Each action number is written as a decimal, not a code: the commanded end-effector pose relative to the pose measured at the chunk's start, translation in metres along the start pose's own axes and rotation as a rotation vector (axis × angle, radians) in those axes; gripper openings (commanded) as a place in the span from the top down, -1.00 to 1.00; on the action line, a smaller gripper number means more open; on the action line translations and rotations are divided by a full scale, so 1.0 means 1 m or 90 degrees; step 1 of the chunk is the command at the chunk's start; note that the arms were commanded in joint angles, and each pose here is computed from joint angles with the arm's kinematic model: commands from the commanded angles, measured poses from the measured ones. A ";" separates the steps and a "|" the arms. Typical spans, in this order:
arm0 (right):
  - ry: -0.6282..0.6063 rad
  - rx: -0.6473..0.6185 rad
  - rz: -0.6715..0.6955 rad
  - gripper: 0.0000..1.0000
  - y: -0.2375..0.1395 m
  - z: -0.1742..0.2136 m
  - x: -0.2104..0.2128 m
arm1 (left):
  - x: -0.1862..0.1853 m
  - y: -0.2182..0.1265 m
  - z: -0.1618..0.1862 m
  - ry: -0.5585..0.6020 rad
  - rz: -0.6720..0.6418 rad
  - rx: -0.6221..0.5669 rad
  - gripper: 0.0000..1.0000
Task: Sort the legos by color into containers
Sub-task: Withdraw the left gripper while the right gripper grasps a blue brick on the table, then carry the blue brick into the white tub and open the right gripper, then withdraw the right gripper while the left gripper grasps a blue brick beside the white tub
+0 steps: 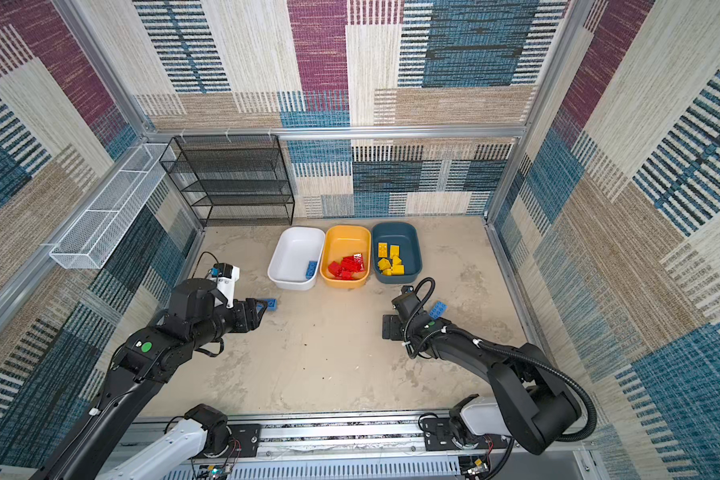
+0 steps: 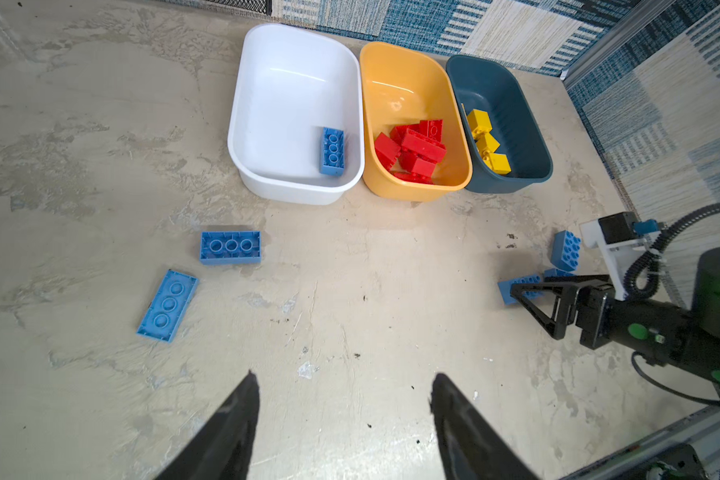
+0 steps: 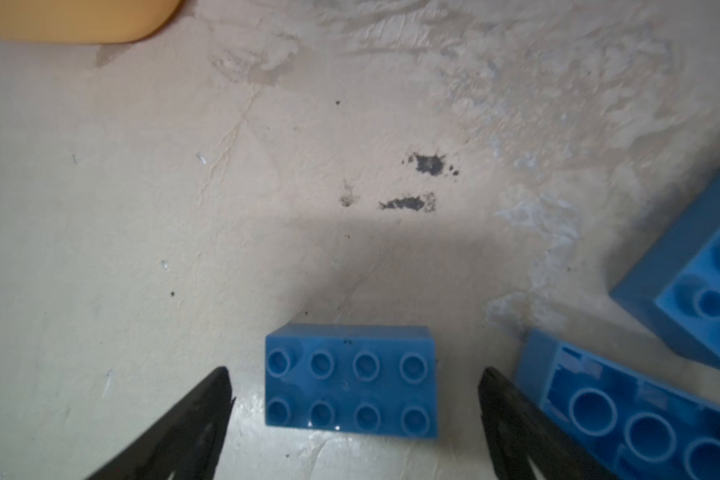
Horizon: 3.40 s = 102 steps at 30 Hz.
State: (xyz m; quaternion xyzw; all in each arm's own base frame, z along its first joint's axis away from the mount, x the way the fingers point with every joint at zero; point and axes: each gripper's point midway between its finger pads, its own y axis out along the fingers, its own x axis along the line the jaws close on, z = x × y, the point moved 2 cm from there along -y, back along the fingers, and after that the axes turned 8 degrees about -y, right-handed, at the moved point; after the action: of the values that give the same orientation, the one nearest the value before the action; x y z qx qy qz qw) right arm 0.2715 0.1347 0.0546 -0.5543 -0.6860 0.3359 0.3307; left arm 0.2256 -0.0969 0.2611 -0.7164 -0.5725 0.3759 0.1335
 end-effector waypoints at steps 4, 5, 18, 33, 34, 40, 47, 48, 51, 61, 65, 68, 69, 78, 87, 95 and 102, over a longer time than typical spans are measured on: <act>-0.005 0.036 0.036 -0.76 0.009 0.007 -0.003 | 0.011 -0.012 0.005 0.013 -0.012 -0.040 -0.34; -0.008 0.040 0.041 -0.75 0.010 0.007 -0.003 | 0.010 -0.012 0.005 0.013 -0.008 -0.041 -0.34; -0.047 0.079 0.052 -0.31 0.013 0.009 0.008 | 0.003 -0.009 0.011 0.006 0.027 -0.026 -0.33; -0.082 -0.020 -0.120 -0.16 -0.042 -0.071 0.067 | 0.014 -0.032 0.005 -0.003 0.009 -0.095 -0.31; -0.085 -0.030 -0.132 -0.16 -0.047 -0.079 0.072 | 0.015 -0.032 0.005 -0.004 0.004 -0.096 -0.31; -0.099 -0.080 -0.188 -0.15 -0.062 -0.131 0.101 | 0.020 -0.035 0.003 -0.008 -0.017 -0.107 -0.31; -0.102 -0.122 -0.233 -0.13 -0.058 -0.183 0.135 | 0.018 -0.033 0.004 -0.007 -0.006 -0.100 -0.30; -0.105 -0.126 -0.236 -0.13 -0.056 -0.191 0.140 | 0.017 -0.032 0.005 -0.007 -0.005 -0.096 -0.31; -0.116 -0.126 -0.243 -0.11 -0.044 -0.208 0.156 | 0.020 -0.032 0.004 -0.009 -0.017 -0.094 -0.30; -0.167 -0.106 -0.252 -0.11 0.011 -0.252 0.213 | 0.016 -0.038 0.004 -0.011 0.009 -0.104 -0.30; -0.182 -0.090 -0.254 -0.12 0.040 -0.263 0.235 | 0.015 -0.036 0.004 -0.010 0.014 -0.096 -0.30; -0.181 -0.088 -0.263 -0.12 0.059 -0.272 0.247 | 0.014 -0.036 0.004 -0.009 0.017 -0.096 -0.30; -0.180 -0.087 -0.265 -0.12 0.064 -0.274 0.251 | 0.014 -0.037 0.004 -0.009 0.018 -0.096 -0.30; -0.178 -0.106 -0.277 -0.33 0.090 -0.273 0.258 | 0.014 -0.034 0.005 -0.006 0.013 -0.087 -0.30; -0.195 -0.124 -0.284 -0.74 0.076 -0.281 0.260 | 0.017 -0.023 0.007 -0.010 -0.005 -0.063 -0.41; -0.199 -0.196 -0.299 -0.80 0.007 -0.299 0.251 | 0.035 -0.005 0.006 -0.030 -0.070 -0.036 -0.49; -0.226 -0.283 -0.353 -0.95 -0.079 -0.270 0.225 | 0.039 0.014 0.009 -0.028 -0.102 0.010 -0.74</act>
State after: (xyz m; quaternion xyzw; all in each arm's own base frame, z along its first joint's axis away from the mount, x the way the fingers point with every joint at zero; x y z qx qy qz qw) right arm 0.4285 0.3719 0.2517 -0.3610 -0.8814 0.2262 0.2039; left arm 0.2275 -0.0690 0.2327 -0.6679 -0.6206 0.3842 0.1456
